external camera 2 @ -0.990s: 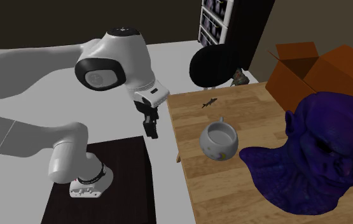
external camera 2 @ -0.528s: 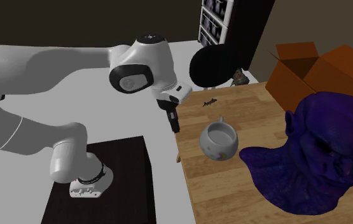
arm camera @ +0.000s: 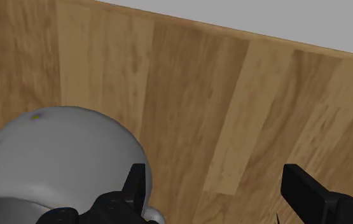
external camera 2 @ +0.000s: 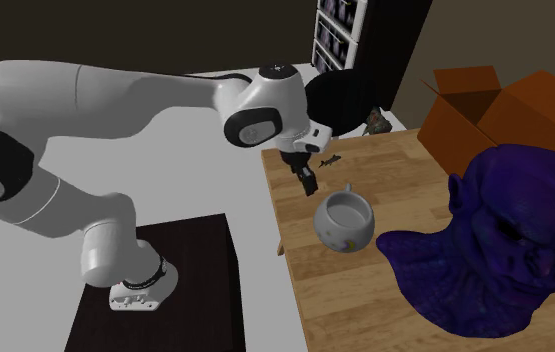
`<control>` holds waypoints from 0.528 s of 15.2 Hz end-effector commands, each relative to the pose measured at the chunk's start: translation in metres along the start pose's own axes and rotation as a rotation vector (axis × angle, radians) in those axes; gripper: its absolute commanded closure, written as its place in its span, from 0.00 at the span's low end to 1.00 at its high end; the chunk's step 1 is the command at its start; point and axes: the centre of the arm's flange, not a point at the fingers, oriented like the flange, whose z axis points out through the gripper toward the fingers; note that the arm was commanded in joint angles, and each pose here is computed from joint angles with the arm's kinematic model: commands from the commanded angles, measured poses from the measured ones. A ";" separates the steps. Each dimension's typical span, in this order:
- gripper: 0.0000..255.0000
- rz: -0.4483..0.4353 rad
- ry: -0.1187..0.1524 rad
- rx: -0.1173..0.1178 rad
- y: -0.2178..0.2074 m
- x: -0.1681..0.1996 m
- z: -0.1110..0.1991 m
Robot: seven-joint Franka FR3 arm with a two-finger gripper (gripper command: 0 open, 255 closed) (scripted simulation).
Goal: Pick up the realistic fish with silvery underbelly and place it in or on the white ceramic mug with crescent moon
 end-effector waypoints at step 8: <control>0.00 -0.201 0.068 0.055 -0.051 0.082 0.045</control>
